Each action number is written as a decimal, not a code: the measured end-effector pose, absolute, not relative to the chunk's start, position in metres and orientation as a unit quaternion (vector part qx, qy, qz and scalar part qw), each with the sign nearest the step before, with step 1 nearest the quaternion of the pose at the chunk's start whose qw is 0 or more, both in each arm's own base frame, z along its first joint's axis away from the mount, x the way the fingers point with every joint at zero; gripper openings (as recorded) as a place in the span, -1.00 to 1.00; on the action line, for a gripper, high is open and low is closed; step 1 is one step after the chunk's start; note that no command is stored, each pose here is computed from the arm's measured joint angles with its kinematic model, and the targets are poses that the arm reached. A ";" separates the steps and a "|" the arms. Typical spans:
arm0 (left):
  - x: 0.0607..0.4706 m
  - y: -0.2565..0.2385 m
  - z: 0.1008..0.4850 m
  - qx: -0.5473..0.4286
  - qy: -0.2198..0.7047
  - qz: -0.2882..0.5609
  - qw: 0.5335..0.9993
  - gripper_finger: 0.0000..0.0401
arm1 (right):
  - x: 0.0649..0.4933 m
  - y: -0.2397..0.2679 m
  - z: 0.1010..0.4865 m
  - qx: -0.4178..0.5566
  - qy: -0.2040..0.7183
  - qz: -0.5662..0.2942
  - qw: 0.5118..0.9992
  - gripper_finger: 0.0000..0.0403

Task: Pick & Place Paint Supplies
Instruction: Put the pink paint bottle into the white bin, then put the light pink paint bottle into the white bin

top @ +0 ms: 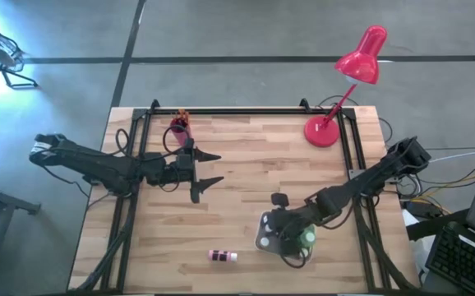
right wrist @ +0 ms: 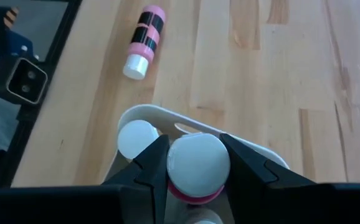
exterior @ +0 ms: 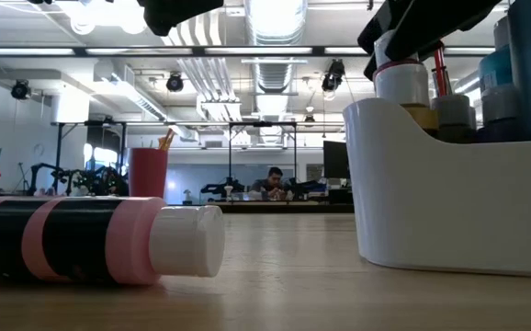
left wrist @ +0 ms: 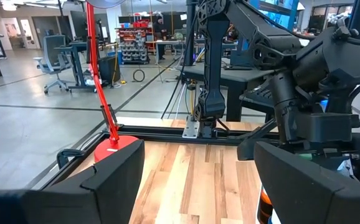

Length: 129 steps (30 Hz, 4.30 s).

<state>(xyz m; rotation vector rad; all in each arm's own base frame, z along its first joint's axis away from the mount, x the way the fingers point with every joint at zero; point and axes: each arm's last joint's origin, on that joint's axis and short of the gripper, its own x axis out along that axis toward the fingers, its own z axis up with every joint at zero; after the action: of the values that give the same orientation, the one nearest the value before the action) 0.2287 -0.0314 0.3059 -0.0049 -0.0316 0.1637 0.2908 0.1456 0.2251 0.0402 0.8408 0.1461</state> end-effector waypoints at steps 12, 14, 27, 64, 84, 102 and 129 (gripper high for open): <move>0.229 -0.031 0.306 -0.004 -0.015 0.082 0.997 0.53 | 0.291 0.145 0.241 0.010 0.436 0.065 0.897 -0.45; 0.229 -0.031 0.306 -0.004 -0.015 0.082 0.997 0.53 | 0.292 0.146 0.245 0.014 0.433 0.070 0.899 -0.45; 0.229 -0.031 0.306 -0.006 -0.015 0.082 0.997 0.53 | 0.298 0.150 0.262 0.044 0.410 0.084 0.907 -0.45; 0.229 -0.031 0.306 -0.004 -0.014 0.082 0.997 0.53 | 0.296 0.144 0.231 0.081 0.402 -0.012 0.912 -0.45; 0.229 -0.031 0.304 -0.002 -0.007 0.082 0.997 0.53 | 0.302 0.152 0.210 0.088 0.417 -0.039 0.904 -0.45; 0.229 -0.031 0.304 -0.002 -0.007 0.082 0.997 0.53 | 0.302 0.152 0.210 0.086 0.417 -0.038 0.904 -0.03; 0.225 -0.040 0.266 -0.044 0.184 -0.023 0.982 0.47 | 0.305 0.150 0.332 -0.038 0.382 0.025 0.923 -0.36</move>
<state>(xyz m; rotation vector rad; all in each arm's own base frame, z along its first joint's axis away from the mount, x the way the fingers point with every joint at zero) 0.2248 -0.0401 0.2659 -0.0877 0.3699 -0.0458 0.3051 0.1496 0.3316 -0.0777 0.7835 0.0514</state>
